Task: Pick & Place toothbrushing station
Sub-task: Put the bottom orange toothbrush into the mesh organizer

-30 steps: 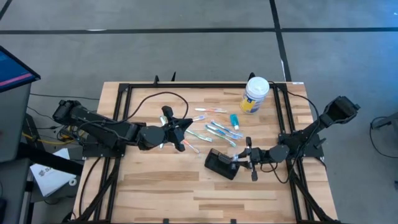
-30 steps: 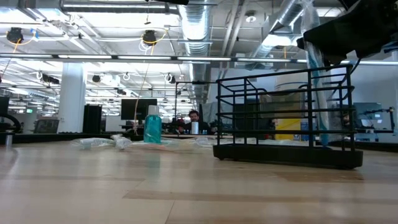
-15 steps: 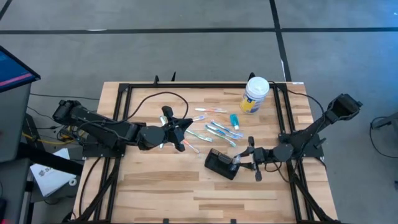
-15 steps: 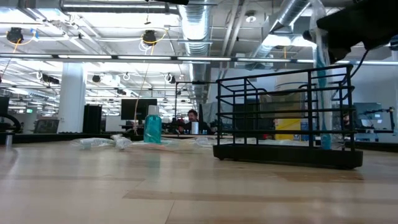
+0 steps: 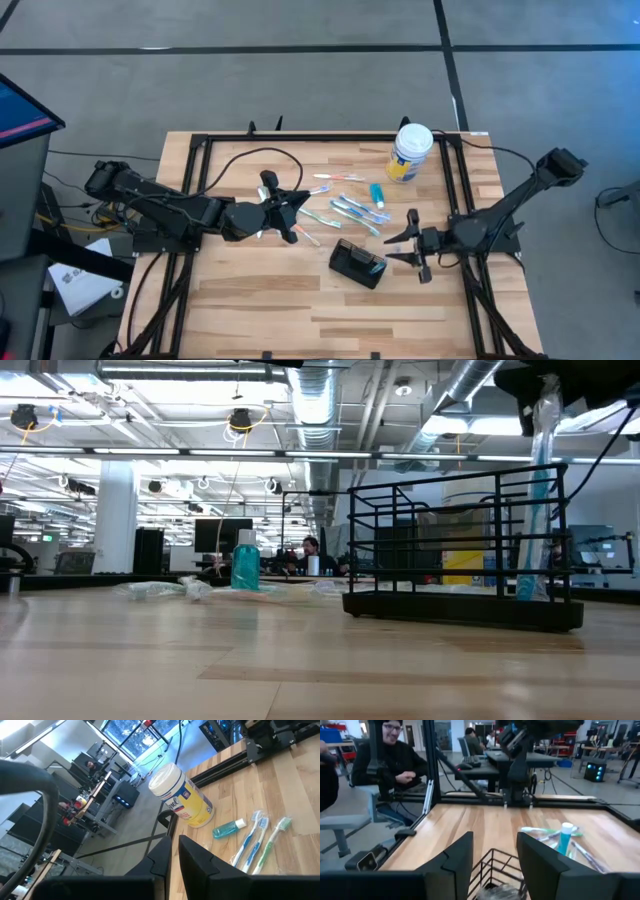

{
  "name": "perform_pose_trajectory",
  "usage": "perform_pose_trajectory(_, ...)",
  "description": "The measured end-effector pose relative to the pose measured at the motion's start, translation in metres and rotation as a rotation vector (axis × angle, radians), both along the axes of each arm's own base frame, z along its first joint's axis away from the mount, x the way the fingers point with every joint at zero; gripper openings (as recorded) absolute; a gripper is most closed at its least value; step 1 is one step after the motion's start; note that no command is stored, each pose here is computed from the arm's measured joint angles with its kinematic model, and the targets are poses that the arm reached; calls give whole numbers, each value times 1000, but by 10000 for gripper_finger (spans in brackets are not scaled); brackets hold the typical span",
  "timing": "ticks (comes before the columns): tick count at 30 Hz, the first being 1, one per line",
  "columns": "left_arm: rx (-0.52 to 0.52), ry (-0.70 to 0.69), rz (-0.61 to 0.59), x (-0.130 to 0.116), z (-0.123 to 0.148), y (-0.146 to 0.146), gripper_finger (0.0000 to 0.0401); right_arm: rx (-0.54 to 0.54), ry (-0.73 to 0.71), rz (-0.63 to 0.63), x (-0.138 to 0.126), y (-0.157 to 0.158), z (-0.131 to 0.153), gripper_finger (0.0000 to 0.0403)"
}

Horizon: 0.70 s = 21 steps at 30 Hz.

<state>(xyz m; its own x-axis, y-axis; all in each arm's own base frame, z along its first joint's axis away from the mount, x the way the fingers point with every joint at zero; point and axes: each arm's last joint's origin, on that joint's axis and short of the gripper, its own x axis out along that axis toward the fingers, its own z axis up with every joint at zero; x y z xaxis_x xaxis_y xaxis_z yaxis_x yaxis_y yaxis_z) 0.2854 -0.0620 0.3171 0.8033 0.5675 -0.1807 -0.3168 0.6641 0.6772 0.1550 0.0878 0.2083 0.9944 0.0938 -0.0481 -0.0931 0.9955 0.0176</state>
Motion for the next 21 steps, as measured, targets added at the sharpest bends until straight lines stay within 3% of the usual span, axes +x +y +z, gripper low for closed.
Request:
perform_pose_trajectory(9, -9, -5, 0, 0, 0, 1, 28, -4, -41, -74, 2, -14, 19, 129)
perform_pose_trajectory(21, -297, 60, -75, 4, -17, 29, 20, -73, 68, -161, 19, -23, 67, 119)
